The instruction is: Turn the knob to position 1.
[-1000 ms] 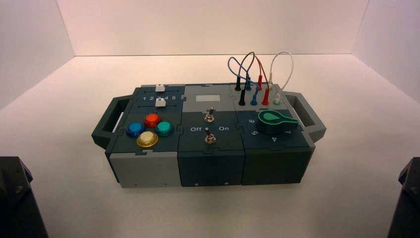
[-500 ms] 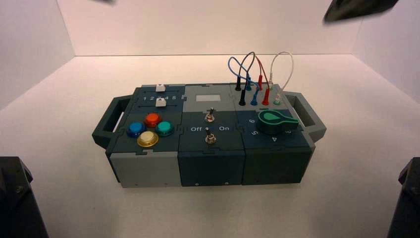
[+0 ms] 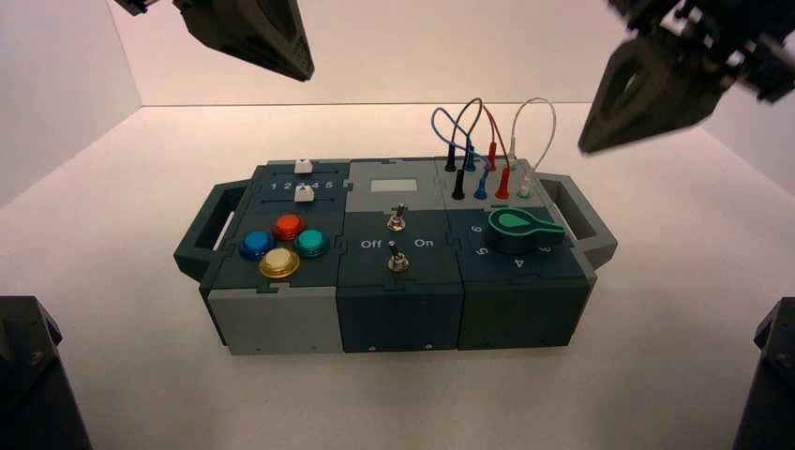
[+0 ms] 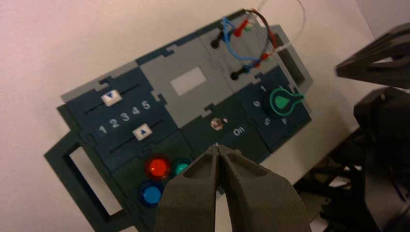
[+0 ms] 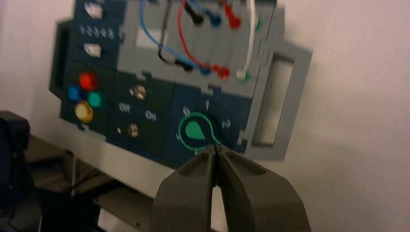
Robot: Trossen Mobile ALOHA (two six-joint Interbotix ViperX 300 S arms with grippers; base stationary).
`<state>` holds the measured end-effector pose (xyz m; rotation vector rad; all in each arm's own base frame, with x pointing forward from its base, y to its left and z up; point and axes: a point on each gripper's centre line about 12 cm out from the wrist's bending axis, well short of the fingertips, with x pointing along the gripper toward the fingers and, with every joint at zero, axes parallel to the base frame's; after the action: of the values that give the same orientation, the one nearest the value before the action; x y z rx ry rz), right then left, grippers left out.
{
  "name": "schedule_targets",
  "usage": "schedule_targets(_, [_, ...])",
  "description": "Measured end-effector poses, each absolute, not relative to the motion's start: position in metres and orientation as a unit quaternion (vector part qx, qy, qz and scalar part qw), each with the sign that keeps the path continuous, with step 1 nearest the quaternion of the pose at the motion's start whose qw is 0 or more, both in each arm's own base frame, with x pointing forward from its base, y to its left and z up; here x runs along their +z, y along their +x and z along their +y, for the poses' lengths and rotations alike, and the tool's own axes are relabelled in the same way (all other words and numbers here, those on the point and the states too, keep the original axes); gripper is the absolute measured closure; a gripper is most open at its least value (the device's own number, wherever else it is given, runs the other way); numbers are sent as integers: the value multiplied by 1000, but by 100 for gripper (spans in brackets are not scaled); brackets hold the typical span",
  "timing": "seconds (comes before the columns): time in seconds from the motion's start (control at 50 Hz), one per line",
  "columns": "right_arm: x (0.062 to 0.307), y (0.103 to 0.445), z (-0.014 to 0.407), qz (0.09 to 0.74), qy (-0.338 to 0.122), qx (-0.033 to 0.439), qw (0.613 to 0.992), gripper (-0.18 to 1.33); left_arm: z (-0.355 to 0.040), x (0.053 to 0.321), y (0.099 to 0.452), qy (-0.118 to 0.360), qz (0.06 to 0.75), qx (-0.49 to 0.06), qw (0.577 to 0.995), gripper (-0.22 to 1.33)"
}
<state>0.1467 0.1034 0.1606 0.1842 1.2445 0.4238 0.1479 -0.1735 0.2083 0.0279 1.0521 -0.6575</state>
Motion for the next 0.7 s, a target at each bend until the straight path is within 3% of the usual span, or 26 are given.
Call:
schedule_targets(0.24, [139, 140, 115, 627, 81, 199, 749, 129, -180, 206, 137, 29, 501, -327, 801, 128])
schedule_targets(0.7, [122, 127, 114, 659, 108, 183, 721, 129, -187, 203, 123, 38, 510, -349, 785, 128])
